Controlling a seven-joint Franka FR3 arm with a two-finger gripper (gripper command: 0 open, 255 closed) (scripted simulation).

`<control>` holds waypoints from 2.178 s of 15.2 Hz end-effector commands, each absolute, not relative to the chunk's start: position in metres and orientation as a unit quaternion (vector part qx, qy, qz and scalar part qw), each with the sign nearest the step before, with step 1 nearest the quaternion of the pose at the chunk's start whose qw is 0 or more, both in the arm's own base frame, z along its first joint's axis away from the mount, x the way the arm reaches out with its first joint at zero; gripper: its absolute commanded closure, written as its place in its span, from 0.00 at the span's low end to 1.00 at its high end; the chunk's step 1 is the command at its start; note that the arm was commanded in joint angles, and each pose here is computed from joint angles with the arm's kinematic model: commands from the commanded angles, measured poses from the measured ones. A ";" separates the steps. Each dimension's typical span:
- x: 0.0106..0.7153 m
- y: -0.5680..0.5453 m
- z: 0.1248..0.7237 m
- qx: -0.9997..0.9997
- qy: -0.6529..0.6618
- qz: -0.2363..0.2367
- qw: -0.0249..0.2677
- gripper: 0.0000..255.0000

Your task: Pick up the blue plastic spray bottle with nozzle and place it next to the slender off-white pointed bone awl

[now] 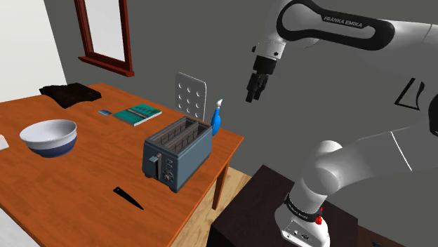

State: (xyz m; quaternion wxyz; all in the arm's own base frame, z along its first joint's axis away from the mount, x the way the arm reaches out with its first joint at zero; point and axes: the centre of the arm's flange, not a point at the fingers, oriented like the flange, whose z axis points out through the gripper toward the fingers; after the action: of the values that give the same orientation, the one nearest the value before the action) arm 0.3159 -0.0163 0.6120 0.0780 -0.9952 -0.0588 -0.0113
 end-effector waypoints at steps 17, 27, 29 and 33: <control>0.518 -0.083 0.531 -0.964 0.229 0.071 0.113 0.00; 0.603 -0.172 0.458 -0.900 0.399 0.120 0.130 0.00; 0.615 -0.192 0.442 -0.883 0.432 0.129 0.133 0.00; 0.633 -0.235 0.407 -0.845 0.495 0.147 0.138 0.00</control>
State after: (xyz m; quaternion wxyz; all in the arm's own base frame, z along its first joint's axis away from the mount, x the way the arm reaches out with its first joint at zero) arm 0.6267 -0.2240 0.4168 0.1365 -0.8556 0.4786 0.1424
